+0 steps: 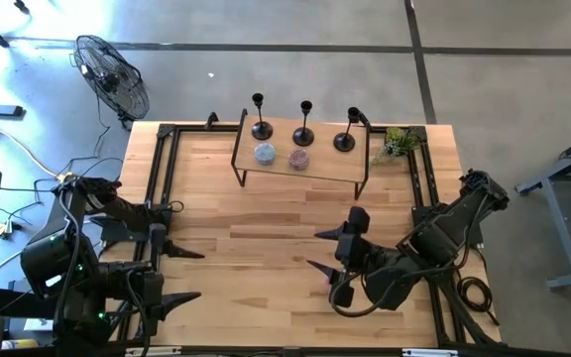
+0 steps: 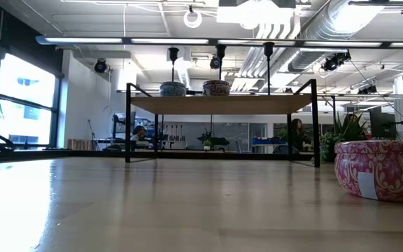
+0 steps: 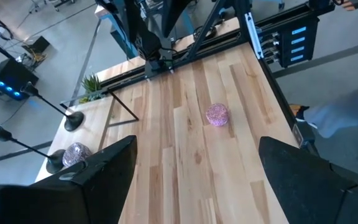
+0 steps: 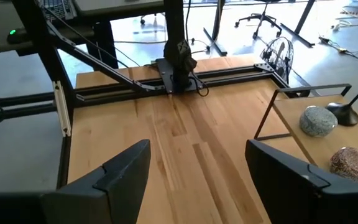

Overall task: Pick & Place candle stick holders
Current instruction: Put the pink scented candle on the shelf

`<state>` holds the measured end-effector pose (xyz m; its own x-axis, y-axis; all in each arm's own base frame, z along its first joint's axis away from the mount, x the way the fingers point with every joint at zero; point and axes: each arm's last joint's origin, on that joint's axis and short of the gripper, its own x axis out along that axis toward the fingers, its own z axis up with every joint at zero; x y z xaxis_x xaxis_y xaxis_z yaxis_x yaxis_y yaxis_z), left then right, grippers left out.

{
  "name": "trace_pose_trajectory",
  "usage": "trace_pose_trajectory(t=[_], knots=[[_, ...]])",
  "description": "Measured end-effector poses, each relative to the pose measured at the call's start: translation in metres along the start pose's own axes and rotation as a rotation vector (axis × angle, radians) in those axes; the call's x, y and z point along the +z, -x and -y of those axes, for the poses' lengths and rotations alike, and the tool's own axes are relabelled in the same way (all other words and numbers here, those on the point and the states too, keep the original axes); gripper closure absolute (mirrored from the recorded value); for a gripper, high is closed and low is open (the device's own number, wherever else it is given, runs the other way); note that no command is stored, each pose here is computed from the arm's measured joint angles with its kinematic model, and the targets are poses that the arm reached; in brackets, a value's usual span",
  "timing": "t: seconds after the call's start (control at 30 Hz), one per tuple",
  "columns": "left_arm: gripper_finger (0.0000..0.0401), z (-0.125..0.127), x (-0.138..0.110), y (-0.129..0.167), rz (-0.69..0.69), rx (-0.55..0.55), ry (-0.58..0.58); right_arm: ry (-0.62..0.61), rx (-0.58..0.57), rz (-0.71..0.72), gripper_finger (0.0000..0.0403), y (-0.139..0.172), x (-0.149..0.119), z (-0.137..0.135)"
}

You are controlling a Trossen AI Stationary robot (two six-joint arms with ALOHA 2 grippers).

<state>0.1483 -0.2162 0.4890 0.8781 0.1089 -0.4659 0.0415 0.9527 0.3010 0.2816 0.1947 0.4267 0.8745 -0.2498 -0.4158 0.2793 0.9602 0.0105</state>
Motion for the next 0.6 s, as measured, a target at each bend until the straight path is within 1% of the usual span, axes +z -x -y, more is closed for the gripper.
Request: trace_pose_trajectory(t=[0.37,0.5,0.6], knots=[[0.0070,0.0000,0.0000,0.0000,0.000,0.000,0.003,-0.005,-0.008,-0.005,0.0142,-0.0014,0.0001,0.0016],[0.0070,0.0000,0.0000,0.0000,0.000,0.000,0.003,0.021,-0.024,-0.014,0.0137,-0.0055,-0.0016,0.0019],[0.0070,0.0003,-0.0002,-0.0002,0.000,0.001,0.002,0.024,0.002,-0.043,0.0135,-0.0100,-0.0025,0.0021]])
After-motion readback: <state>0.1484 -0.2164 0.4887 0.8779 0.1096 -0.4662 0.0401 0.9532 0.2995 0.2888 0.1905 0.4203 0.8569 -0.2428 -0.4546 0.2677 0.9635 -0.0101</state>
